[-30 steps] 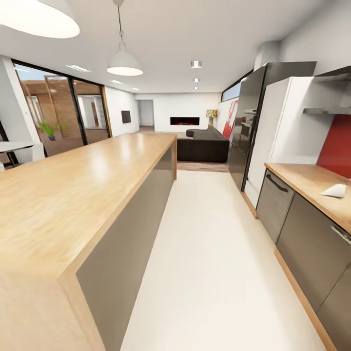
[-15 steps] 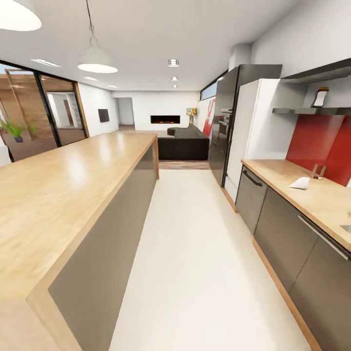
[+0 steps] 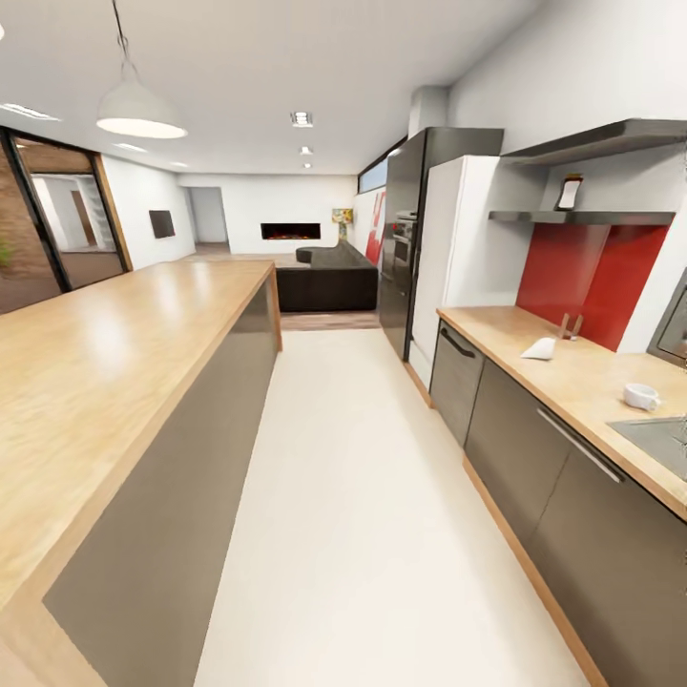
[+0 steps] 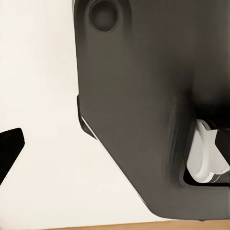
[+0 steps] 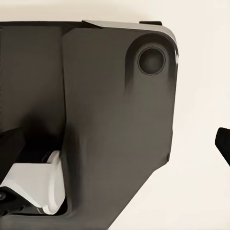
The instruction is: Set up a coffee station on the kitchen countertop: keep the coffee maker on the countertop, move the bottle of coffee from the kitchen shelf to the counter next to the coffee maker, place a paper coffee filter on top of the coffee maker, put the saucer next to the coffee maker with the coffee cup on the saucer, and place the electric kettle next to the coffee maker.
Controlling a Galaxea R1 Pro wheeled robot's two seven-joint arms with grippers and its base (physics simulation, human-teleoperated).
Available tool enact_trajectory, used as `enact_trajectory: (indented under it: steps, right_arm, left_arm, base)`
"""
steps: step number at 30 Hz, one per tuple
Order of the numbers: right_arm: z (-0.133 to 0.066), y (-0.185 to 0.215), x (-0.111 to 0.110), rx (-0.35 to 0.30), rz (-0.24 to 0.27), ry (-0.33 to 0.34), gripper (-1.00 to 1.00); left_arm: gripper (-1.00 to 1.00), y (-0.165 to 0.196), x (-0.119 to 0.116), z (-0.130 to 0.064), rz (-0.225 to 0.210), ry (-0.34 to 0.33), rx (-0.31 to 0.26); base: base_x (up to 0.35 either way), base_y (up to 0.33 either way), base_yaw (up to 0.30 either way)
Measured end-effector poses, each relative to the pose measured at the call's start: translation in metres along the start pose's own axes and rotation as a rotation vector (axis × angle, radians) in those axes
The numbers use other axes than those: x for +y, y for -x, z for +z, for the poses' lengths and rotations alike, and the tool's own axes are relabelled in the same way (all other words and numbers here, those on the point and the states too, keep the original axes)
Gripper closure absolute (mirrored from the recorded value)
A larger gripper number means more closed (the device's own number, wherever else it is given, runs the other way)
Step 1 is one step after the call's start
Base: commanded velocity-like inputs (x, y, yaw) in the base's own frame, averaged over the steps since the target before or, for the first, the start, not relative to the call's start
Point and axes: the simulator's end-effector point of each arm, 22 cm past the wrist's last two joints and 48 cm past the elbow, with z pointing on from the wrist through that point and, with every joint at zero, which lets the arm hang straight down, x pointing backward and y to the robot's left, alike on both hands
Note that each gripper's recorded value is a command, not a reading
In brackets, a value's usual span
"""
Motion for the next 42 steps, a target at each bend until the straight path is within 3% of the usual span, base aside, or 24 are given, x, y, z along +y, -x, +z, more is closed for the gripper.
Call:
enact_trajectory:
  steps: [10, 29, 42]
  right_arm:
    - [-0.01, -0.003, 0.001, 0.001, 0.0, 0.0, -1.0]
    - [-0.027, -0.009, 0.001, 0.001, 0.0, 0.0, -1.0]
    - [-0.037, -0.006, 0.002, -0.037, -0.004, 0.0, -1.0]
  left_arm:
    - [-1.0, -0.004, 0.001, -0.01, -0.001, 0.001, 0.0]
    - [-1.0, -0.012, 0.001, -0.026, 0.0, 0.004, 0.002]
    - [-1.0, -0.018, 0.006, -0.035, 0.002, 0.017, 0.002]
  base:
    - [0.0, 0.0, -0.037]
    - [0.0, 0.0, -0.244]
    - [0.0, 0.0, -0.023]
